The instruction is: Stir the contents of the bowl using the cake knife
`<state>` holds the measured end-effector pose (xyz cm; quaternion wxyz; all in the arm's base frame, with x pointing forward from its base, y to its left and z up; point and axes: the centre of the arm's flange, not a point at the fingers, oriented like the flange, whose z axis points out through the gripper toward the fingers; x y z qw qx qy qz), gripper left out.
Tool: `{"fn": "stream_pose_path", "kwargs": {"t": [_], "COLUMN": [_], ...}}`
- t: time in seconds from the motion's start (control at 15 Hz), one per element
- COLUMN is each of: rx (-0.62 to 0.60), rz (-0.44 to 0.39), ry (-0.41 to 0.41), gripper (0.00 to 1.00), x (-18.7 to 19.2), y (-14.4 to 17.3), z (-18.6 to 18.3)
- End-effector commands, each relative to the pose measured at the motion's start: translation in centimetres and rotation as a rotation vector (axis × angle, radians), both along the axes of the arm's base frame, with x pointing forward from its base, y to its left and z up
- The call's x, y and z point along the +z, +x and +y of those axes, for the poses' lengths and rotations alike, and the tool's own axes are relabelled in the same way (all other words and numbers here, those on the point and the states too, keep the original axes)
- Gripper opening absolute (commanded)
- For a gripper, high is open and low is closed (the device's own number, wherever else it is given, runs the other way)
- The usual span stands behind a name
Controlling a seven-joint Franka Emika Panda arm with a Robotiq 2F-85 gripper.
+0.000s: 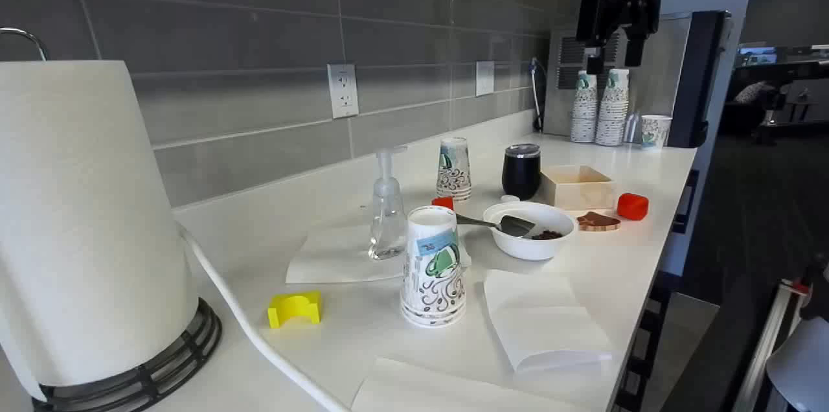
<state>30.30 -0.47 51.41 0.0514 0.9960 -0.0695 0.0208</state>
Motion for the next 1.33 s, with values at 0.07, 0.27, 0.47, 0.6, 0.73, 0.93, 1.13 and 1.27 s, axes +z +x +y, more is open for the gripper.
{"fn": "stream_pose_path", "kwargs": {"t": [0.07, 0.27, 0.47, 0.6, 0.73, 0.93, 1.13, 1.27], "rx": [0.0, 0.08, 0.259, 0.366, 0.473, 0.633, 0.792, 0.897], "rz": [0.0, 0.021, 0.028, 0.018, 0.01, 0.003, 0.013, 0.029], "ry": [0.0, 0.007, 0.012, 0.021, 0.02, 0.013, 0.017, 0.017], "gripper": [1.0, 1.0, 1.0, 1.0, 1.0, 1.0, 1.0, 1.0], "x": [0.0, -0.3, -1.2, -2.1, -3.0, -5.0, -6.9, -8.3], "y": [0.0, 1.1, 2.3, 3.1, 4.0, 6.1, 7.3, 7.6], "z": [0.0, 0.3, 1.4, 2.0, 2.7, 4.2, 6.5, 8.4]}}
